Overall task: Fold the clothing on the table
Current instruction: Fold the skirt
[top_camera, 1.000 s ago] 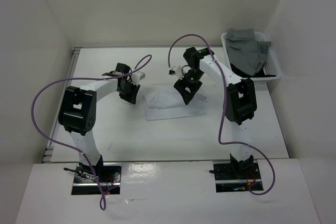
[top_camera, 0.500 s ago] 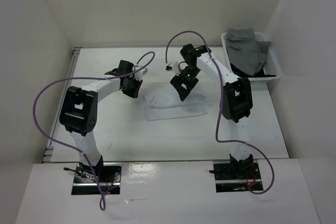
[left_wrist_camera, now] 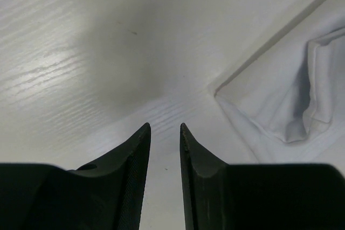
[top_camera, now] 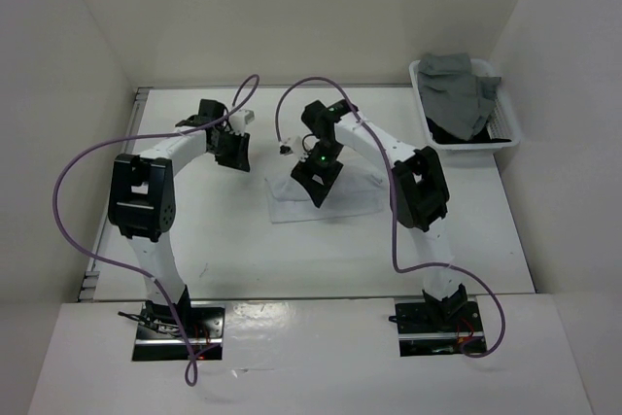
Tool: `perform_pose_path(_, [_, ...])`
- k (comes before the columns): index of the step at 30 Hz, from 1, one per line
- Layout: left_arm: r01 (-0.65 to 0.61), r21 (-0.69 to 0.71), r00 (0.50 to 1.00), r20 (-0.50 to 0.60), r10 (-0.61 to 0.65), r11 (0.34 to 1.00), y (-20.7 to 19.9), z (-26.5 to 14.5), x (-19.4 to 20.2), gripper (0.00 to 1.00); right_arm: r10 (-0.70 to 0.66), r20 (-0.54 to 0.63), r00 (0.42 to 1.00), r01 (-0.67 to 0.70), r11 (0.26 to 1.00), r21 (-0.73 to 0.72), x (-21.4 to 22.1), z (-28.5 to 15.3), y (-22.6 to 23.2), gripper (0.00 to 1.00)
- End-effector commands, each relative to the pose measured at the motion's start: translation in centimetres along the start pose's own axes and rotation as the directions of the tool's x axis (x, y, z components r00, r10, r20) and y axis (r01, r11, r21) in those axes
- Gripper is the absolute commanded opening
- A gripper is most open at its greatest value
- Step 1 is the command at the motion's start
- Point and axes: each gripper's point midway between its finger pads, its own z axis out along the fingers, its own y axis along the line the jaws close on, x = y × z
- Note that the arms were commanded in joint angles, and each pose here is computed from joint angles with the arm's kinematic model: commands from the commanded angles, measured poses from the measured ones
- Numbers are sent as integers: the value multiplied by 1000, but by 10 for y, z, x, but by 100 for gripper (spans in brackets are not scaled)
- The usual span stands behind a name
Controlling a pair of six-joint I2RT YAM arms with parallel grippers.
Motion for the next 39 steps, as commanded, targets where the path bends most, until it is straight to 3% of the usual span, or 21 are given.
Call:
perform_pose_path(1, [11, 109, 1000, -3, -11, 994, -23, -2, -5, 36, 42, 2, 999, -42, 998, 53, 1, -4, -15, 81])
perform_pose_path(10, [38, 144, 999, -19, -36, 989, -23, -3, 0, 36, 225, -35, 974, -217, 962, 165, 57, -18, -59, 81])
perform_pose_path(19, [34, 143, 999, -11, -33, 989, -24, -6, -3, 36, 309, -26, 951, -293, 923, 251, 82, -14, -98, 81])
perform_pose_path(34, [20, 142, 1000, 1, -20, 990, -25, -13, -6, 37, 318, 128, 939, -343, 877, 337, 6, 5, -171, 77])
perform_pose_path(39, [-11, 201, 1000, 18, 7, 979, -37, -21, -16, 48, 318, 171, 933, -356, 885, 298, -15, -6, -170, 77])
